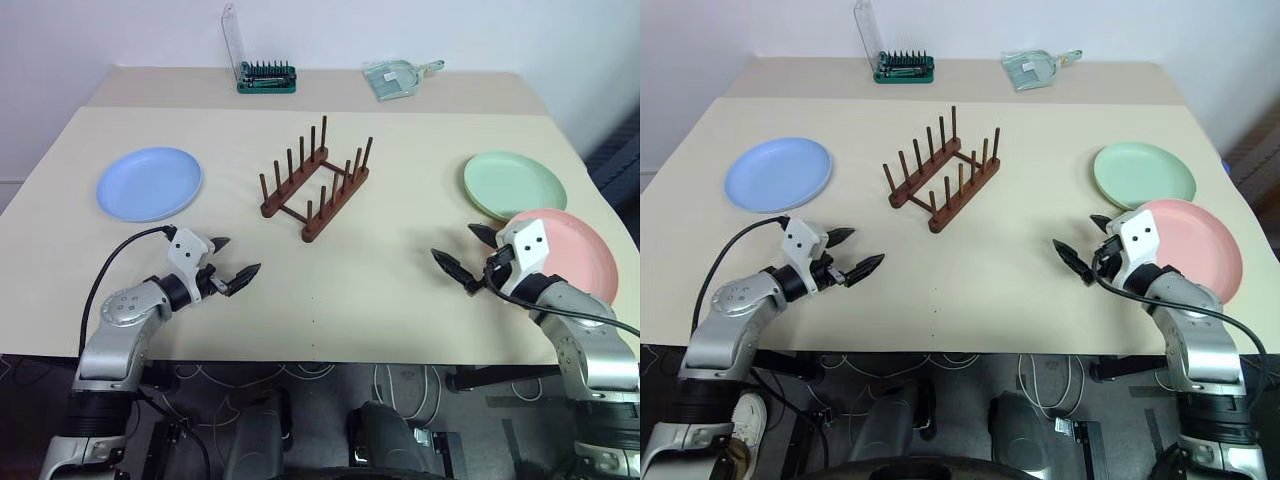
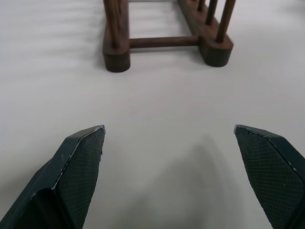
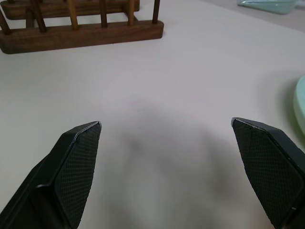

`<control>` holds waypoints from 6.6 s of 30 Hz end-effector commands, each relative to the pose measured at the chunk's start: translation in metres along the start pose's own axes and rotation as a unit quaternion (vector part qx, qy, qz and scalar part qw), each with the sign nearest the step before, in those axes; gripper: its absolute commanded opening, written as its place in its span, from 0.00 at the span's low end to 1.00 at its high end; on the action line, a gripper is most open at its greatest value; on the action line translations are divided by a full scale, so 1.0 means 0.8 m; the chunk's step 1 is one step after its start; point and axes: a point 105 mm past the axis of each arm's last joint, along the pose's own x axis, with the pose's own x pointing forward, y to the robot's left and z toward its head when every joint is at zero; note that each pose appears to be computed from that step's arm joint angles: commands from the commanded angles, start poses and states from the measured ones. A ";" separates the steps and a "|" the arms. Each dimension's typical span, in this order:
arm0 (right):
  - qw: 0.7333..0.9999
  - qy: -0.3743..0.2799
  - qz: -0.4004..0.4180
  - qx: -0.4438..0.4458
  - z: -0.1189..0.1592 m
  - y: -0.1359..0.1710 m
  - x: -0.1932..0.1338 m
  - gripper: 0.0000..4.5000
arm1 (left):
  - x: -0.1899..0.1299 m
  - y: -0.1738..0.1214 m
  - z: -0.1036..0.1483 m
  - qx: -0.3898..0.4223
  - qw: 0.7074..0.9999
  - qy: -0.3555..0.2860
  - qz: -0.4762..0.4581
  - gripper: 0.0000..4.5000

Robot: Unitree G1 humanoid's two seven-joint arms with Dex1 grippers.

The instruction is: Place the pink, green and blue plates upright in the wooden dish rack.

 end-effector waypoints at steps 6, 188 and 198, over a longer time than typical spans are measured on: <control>1.000 -0.029 -0.001 -0.011 0.021 -0.003 0.010 0.99 | -0.001 -0.005 0.025 0.009 0.999 -0.031 -0.003 1.00; 0.993 0.075 0.093 -0.021 -0.002 0.087 -0.047 0.88 | 0.114 -0.035 0.031 0.119 0.934 0.018 -0.338 0.75; 0.989 0.116 0.076 -0.054 -0.016 0.066 -0.042 0.01 | 0.063 -0.087 0.017 0.107 0.914 0.025 -0.390 0.00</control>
